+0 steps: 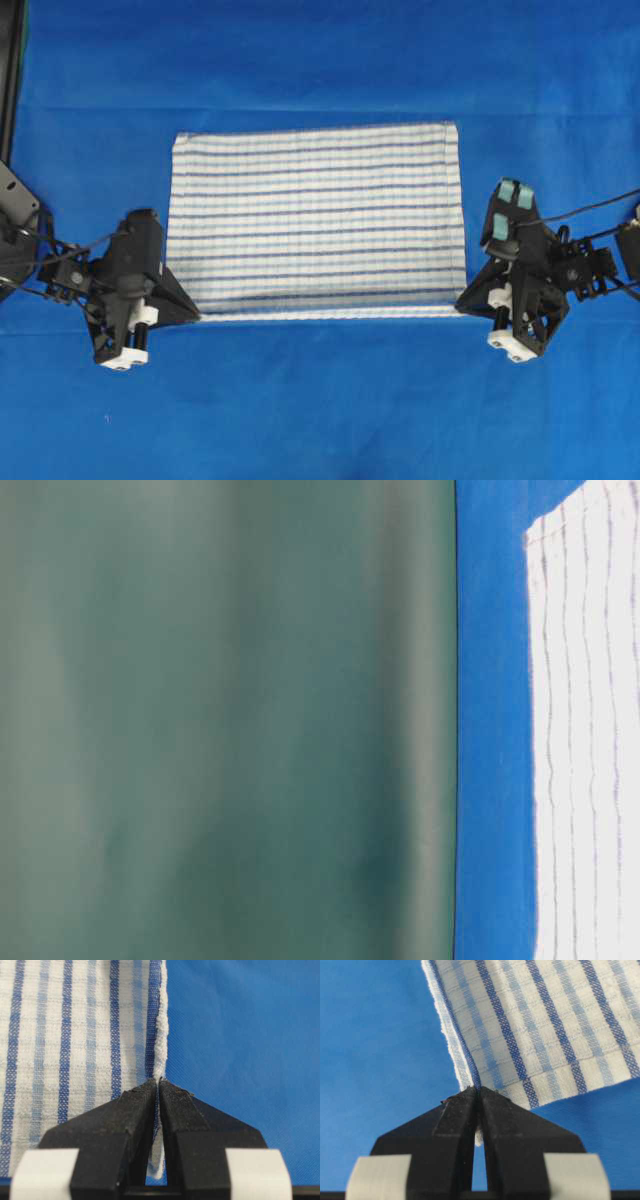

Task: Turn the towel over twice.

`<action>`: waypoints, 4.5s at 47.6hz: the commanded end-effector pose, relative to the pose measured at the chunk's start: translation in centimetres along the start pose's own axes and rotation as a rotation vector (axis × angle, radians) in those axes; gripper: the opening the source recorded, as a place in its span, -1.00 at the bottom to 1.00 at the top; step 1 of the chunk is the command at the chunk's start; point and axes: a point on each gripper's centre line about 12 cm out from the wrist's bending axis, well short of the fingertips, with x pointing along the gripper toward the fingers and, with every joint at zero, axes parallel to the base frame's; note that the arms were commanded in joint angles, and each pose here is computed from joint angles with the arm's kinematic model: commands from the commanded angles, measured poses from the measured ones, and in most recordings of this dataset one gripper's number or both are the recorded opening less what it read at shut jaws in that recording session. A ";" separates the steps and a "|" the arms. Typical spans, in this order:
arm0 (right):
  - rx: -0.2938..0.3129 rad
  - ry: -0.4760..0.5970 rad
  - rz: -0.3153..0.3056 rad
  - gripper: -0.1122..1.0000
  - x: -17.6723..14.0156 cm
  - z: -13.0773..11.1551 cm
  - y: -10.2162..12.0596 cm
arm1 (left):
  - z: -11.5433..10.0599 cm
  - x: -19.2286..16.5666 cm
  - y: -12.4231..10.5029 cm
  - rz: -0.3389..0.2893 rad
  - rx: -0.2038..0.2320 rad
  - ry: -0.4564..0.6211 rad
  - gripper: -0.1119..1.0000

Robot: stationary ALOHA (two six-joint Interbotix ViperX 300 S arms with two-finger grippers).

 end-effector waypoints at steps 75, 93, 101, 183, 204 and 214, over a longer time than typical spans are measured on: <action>-0.365 -0.429 0.027 0.37 -10.0 7.4 -0.3 | 5.9 -8.6 1.6 0.017 0.131 -0.387 0.75; -0.398 -0.718 0.051 0.37 -14.5 5.7 -4.5 | 4.8 -12.9 4.0 0.101 0.181 -0.592 0.75; -0.389 -0.732 0.084 0.37 -14.1 5.0 -4.7 | 3.9 -13.0 4.3 0.104 0.179 -0.619 0.75; -0.044 -0.183 -0.355 0.37 -0.8 8.9 -18.6 | 1.1 -3.2 18.5 0.508 -0.128 -0.292 0.73; -0.047 -0.183 -0.351 -0.53 -0.8 8.8 -18.6 | 0.8 -2.7 18.3 0.497 -0.129 -0.252 -0.42; -0.043 -0.187 -0.351 -0.69 -0.8 8.8 -18.6 | 0.8 -2.7 18.3 0.496 -0.129 -0.251 -0.77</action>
